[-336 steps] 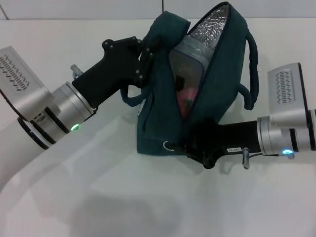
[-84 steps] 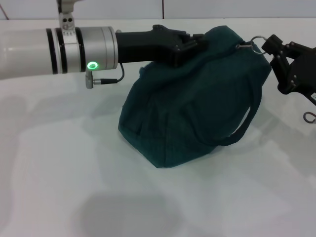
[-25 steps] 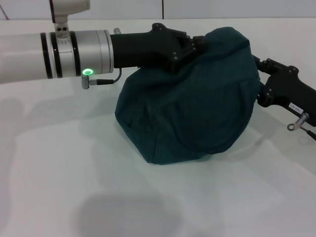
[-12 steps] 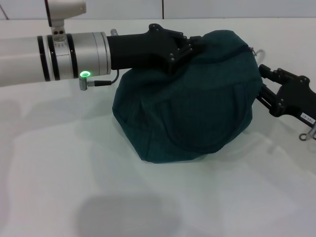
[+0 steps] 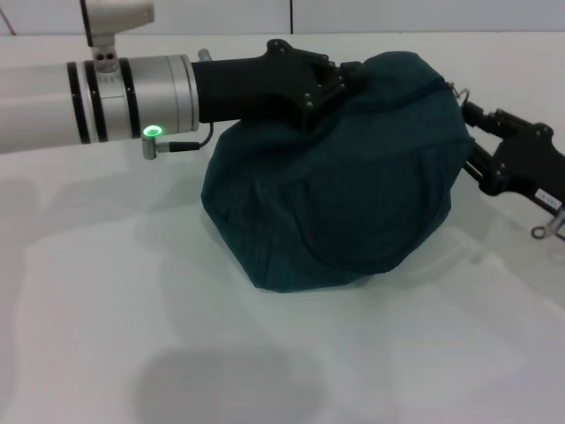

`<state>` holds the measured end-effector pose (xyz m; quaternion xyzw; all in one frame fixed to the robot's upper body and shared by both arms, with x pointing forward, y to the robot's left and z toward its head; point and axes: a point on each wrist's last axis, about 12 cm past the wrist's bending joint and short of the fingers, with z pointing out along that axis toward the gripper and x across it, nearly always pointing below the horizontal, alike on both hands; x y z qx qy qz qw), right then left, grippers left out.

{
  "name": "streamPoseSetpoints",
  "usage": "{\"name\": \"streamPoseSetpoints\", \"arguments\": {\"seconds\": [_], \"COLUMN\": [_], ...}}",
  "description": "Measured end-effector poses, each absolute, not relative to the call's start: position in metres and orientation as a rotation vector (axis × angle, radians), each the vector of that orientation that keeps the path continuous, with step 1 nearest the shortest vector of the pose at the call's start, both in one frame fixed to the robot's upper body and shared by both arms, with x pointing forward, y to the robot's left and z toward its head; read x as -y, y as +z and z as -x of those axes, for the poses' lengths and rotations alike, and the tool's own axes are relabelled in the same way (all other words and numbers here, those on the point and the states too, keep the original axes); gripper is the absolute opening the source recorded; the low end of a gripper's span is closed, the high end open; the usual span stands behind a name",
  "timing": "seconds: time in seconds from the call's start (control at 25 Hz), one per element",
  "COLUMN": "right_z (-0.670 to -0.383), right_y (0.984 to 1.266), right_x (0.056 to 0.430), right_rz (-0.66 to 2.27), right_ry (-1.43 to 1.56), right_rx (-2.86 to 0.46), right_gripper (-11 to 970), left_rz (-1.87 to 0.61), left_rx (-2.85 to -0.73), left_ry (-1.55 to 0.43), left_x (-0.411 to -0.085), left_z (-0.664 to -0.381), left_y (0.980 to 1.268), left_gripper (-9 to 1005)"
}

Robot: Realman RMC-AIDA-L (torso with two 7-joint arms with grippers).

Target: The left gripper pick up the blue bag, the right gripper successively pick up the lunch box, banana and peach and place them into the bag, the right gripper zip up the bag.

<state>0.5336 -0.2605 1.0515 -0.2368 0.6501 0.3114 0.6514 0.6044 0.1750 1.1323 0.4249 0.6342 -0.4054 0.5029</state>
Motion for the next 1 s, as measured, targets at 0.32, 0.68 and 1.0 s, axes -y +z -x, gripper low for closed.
{"name": "streamPoseSetpoints", "arguments": {"seconds": [0.32,0.68,1.0], "right_z": [-0.546,-0.556,-0.553], "right_y": [1.060,1.062,1.060], "right_x": [0.262,0.254,0.253], "right_rz": [0.506,0.512,0.526], "right_ry": [0.677,0.673,0.675], "right_rx": [-1.453,-1.470,-1.476], "right_gripper": [316,299,284], "left_rz": [-1.021,-1.022,-1.023], "left_rx": [-1.527,-1.516,-1.509], "left_ry": [-0.976,-0.971,-0.968], "left_x": [-0.176,-0.176,-0.176], "left_z": [-0.604,-0.605,-0.605], "left_y": [1.132,1.133,1.133], "left_gripper": [45,45,45]}}
